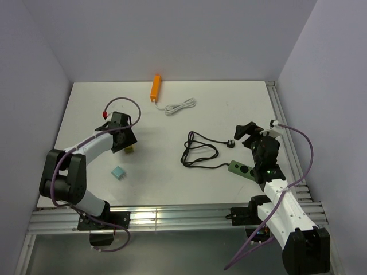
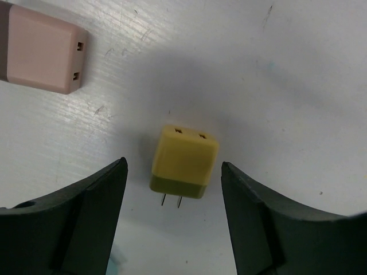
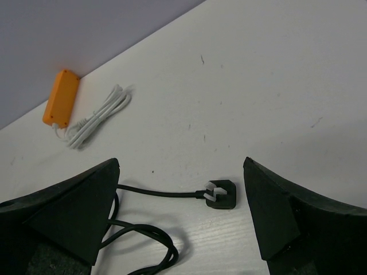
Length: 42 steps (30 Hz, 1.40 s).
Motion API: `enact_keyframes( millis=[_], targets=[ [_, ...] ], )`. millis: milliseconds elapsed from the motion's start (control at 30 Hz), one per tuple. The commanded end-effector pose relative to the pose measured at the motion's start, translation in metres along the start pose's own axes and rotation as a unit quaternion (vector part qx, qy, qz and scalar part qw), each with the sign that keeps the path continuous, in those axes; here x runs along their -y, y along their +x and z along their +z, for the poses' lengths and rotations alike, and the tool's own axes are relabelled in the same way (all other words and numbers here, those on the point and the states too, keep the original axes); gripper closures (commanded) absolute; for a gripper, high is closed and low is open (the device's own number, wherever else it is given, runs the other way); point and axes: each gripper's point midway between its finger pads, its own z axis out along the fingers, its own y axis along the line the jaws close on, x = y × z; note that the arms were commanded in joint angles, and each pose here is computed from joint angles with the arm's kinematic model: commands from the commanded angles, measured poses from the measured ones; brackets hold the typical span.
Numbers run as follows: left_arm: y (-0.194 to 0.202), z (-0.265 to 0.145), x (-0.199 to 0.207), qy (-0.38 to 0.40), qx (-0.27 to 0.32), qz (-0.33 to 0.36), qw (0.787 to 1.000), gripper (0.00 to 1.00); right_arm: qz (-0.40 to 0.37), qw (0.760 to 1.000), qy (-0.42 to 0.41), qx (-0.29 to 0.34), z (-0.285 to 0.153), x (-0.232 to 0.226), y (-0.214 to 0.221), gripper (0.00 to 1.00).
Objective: Insert the plug
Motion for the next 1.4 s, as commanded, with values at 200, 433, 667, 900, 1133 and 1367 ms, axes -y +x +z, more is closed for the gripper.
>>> enact_keyframes(
  millis=[200,433,667,900,1133,1367],
  targets=[
    [-0.014,0.014,0.011,0.002,0.023,0.006,1.0,0.41,0.003,1.0,-0.016,0.02,0.004,-0.014,-0.02,0.05],
    [-0.002,0.013,0.015,0.019,0.018,0.002,1.0,0.54,0.002,1.0,-0.013,0.007,0.008,-0.013,-0.016,0.06],
    [-0.005,-0.003,0.022,0.045,0.019,0.002,0.999,1.0,-0.002,1.0,-0.012,-0.02,0.014,-0.015,-0.007,0.09],
    [-0.018,-0.087,0.069,0.205,0.055,0.002,0.977,1.0,0.0,0.997,-0.031,-0.075,0.019,-0.025,0.01,0.16],
    [0.001,-0.157,0.095,0.334,0.07,0.033,0.939,1.0,0.001,0.98,-0.068,-0.187,0.008,-0.047,0.032,0.18],
    [0.043,-0.227,0.133,0.483,0.102,0.141,0.858,1.0,0.017,0.926,-0.252,-0.279,-0.077,-0.127,0.028,0.21]
  ],
)
